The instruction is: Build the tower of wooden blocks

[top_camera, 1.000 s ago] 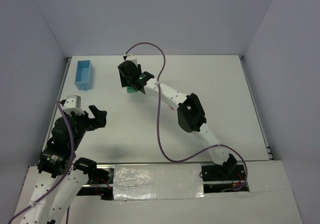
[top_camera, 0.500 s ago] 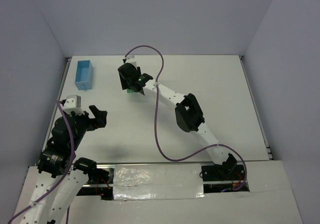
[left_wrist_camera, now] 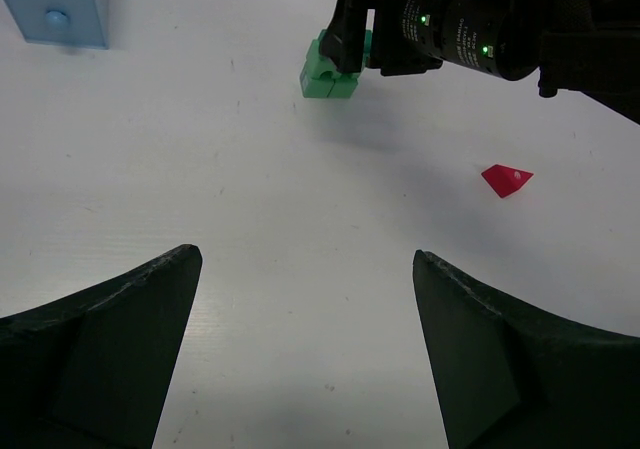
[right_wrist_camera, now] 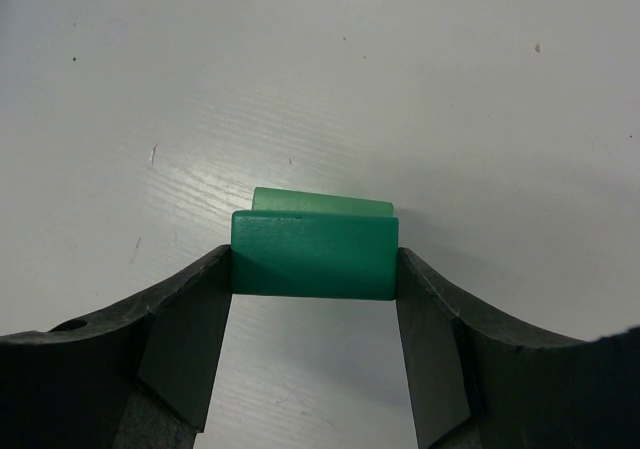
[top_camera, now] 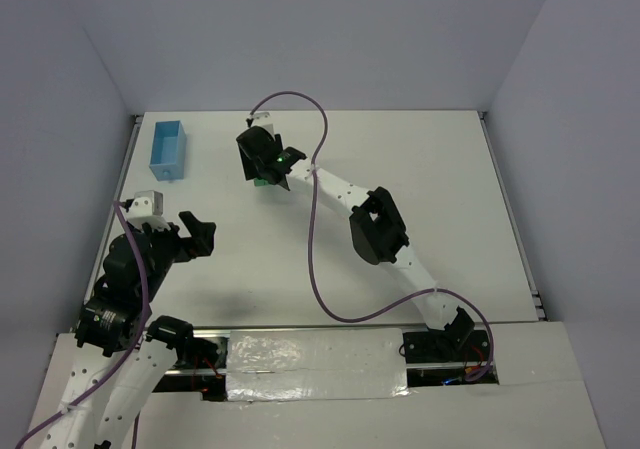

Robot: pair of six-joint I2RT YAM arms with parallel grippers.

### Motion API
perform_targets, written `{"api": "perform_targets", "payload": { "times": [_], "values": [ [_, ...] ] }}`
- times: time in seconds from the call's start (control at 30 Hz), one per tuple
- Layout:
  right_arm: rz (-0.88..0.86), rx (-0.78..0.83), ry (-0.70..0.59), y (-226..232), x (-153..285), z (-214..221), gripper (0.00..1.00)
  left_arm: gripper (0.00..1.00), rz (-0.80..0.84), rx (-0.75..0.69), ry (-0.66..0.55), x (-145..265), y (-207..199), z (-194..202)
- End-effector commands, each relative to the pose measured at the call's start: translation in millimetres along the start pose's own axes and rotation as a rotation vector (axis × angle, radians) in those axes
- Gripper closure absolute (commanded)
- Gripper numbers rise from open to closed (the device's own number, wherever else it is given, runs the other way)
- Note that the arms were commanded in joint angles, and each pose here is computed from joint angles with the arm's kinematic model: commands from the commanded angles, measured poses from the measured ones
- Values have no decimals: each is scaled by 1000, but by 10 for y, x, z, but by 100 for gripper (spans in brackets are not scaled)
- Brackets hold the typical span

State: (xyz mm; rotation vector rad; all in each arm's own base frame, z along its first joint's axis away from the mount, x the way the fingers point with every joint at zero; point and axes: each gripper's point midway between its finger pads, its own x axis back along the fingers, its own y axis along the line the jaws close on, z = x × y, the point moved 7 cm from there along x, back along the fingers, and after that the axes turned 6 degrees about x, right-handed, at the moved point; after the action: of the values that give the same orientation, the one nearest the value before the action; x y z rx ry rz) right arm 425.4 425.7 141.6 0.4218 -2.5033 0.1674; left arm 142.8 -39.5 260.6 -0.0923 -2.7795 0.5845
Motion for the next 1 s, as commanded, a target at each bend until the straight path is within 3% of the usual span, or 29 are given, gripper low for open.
{"api": "perform_targets", "payload": {
  "times": [0.0, 0.4, 0.97],
  "values": [
    [-10, -33, -81, -11, -8, -247, 42, 1, 42, -24, -39, -11, -61, -84],
    [-44, -32, -84, 40, -15, -256, 33, 0, 27, -23, -20, -34, -59, -61],
    [-30, -38, -73, 8, -75, -214, 31, 0, 48, -25, -20, 0, -91, -45]
  ]
}}
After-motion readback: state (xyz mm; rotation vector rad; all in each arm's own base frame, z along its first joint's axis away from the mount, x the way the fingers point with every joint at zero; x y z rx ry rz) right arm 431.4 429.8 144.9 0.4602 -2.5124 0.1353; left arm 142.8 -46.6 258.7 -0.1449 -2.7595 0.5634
